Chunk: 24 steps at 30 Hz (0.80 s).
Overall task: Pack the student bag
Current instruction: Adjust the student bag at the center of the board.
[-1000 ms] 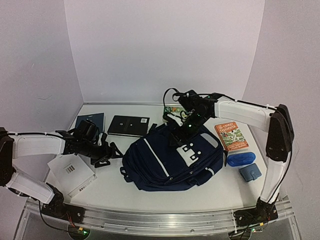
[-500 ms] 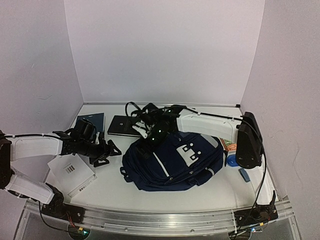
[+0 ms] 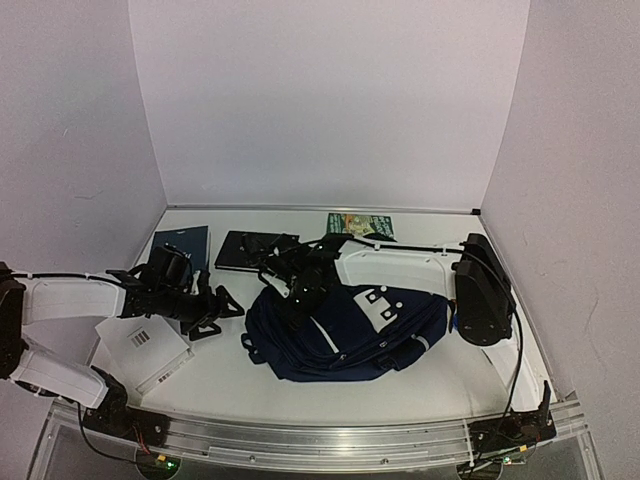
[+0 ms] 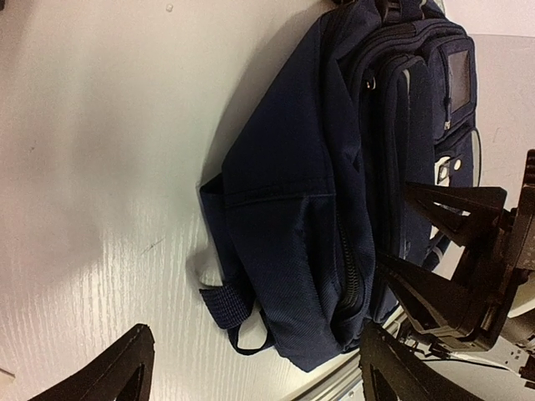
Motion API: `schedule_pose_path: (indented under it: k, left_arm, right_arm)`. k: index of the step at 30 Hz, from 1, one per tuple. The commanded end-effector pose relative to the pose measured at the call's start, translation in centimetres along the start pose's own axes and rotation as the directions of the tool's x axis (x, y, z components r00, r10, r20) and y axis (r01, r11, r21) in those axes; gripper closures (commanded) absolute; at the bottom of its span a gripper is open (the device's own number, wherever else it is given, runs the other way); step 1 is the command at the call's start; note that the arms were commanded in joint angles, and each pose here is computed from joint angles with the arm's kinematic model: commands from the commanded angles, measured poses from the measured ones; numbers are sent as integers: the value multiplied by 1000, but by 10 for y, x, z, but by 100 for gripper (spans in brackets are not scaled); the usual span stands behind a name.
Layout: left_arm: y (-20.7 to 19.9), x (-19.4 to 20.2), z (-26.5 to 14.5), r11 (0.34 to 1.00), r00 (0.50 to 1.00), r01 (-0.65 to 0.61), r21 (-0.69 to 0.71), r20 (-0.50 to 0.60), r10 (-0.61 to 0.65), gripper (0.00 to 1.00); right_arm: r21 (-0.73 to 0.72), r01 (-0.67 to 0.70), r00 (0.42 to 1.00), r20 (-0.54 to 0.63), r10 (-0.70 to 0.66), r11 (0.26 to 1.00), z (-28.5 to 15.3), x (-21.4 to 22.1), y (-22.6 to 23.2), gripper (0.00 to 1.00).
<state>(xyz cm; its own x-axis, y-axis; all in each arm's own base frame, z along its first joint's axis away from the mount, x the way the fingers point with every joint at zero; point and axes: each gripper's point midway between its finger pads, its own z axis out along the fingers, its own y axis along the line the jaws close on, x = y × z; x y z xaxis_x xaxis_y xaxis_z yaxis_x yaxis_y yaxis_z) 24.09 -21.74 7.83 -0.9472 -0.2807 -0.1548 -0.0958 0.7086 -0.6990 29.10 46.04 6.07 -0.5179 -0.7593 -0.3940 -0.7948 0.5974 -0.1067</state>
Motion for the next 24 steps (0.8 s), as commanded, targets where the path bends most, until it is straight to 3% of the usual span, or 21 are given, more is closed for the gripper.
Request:
schedule_pose_path:
  k: [1,5,6,16,24]
  left_arm:
    - [-8,-4,-1,999,1000,-14,42,12,14,16]
    - [-6,-2,-2,999,1000,-21,34,10,21,17]
    - [-5,-1,-2,999,1000,-21,33,10,21,17]
    - [-11,-2,-5,997,999,-50,52,14,49,16]
    - [-52,8,-12,961,982,-182,208,0,186,5]
  right_arm:
    - [103,4,1000,10,-5,995,-7,-6,-20,71]
    - [82,0,997,78,-6,997,-33,-27,-20,98]
    - [76,-4,995,98,-3,997,-41,-33,-20,100]
    - [16,11,960,279,-15,1000,-126,-75,-21,100]
    - [23,-20,926,377,10,1000,-170,-96,-41,100]
